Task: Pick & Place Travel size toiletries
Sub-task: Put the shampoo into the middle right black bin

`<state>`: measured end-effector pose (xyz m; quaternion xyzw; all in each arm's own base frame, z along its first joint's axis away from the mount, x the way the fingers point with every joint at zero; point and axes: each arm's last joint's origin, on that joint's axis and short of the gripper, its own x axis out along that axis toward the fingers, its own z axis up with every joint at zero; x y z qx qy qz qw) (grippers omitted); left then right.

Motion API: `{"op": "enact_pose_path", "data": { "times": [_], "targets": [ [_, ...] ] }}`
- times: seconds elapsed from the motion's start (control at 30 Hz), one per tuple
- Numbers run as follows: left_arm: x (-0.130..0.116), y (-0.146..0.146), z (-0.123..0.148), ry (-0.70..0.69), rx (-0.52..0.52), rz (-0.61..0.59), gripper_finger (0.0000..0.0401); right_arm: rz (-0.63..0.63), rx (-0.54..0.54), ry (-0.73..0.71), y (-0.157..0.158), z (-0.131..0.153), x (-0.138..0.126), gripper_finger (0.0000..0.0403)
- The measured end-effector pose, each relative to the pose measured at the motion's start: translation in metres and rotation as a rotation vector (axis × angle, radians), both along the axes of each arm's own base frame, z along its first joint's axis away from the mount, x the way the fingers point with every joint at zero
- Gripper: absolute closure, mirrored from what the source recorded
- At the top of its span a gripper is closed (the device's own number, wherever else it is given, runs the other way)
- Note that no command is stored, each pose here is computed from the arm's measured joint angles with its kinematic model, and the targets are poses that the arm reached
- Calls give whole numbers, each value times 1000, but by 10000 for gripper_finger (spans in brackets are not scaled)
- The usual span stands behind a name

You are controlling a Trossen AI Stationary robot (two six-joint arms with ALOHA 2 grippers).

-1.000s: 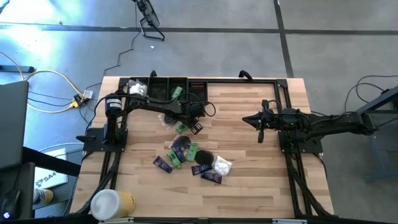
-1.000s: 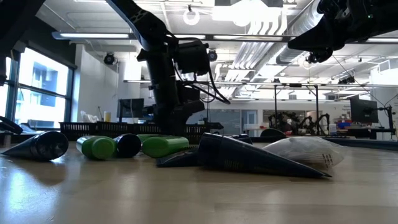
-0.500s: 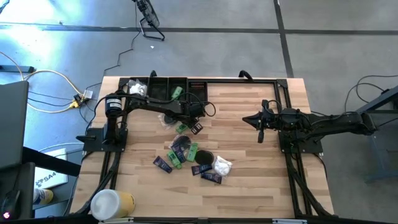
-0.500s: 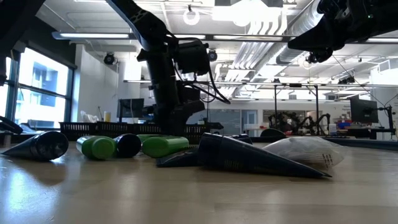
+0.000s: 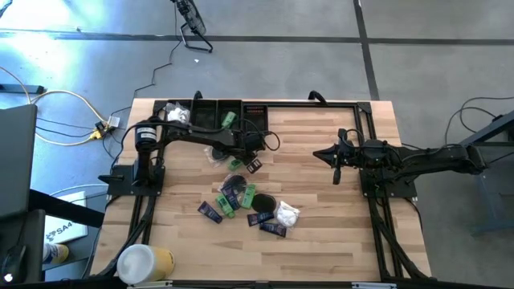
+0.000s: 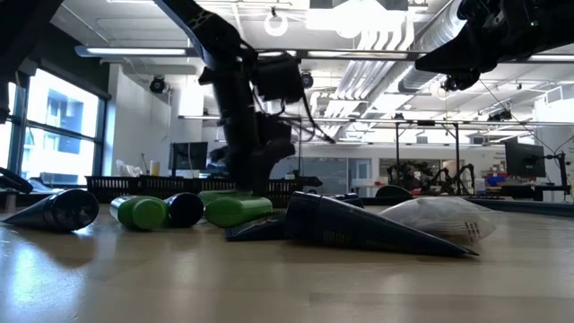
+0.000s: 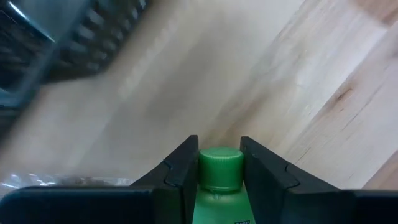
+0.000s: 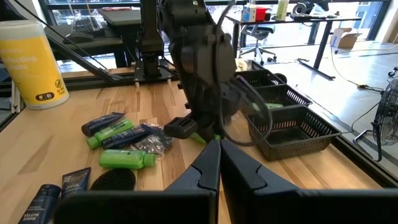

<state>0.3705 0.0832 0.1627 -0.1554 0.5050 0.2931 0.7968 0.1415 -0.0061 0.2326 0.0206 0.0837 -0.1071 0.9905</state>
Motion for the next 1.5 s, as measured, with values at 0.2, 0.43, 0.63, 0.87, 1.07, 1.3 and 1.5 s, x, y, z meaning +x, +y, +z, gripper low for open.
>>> {"op": "enact_pose_path", "data": {
  "times": [0.2,0.43,0.63,0.87,1.07,1.3,1.5],
  "targets": [
    [4,2,21,-20,61,-24,301,0,0,0,0,0,0,398],
    [10,4,42,-32,112,-90,301,0,0,-1,0,0,0,398],
    [15,5,56,-32,162,-117,301,0,0,-1,0,0,0,398],
    [19,9,79,-15,266,-88,301,1,0,-1,0,0,0,398],
    [22,11,91,-11,321,-99,301,3,0,0,0,0,0,398],
    [23,12,93,-8,370,-101,301,3,1,0,0,0,0,398],
    [21,6,88,33,404,-76,301,-7,43,-10,0,0,0,398]
  ]
}}
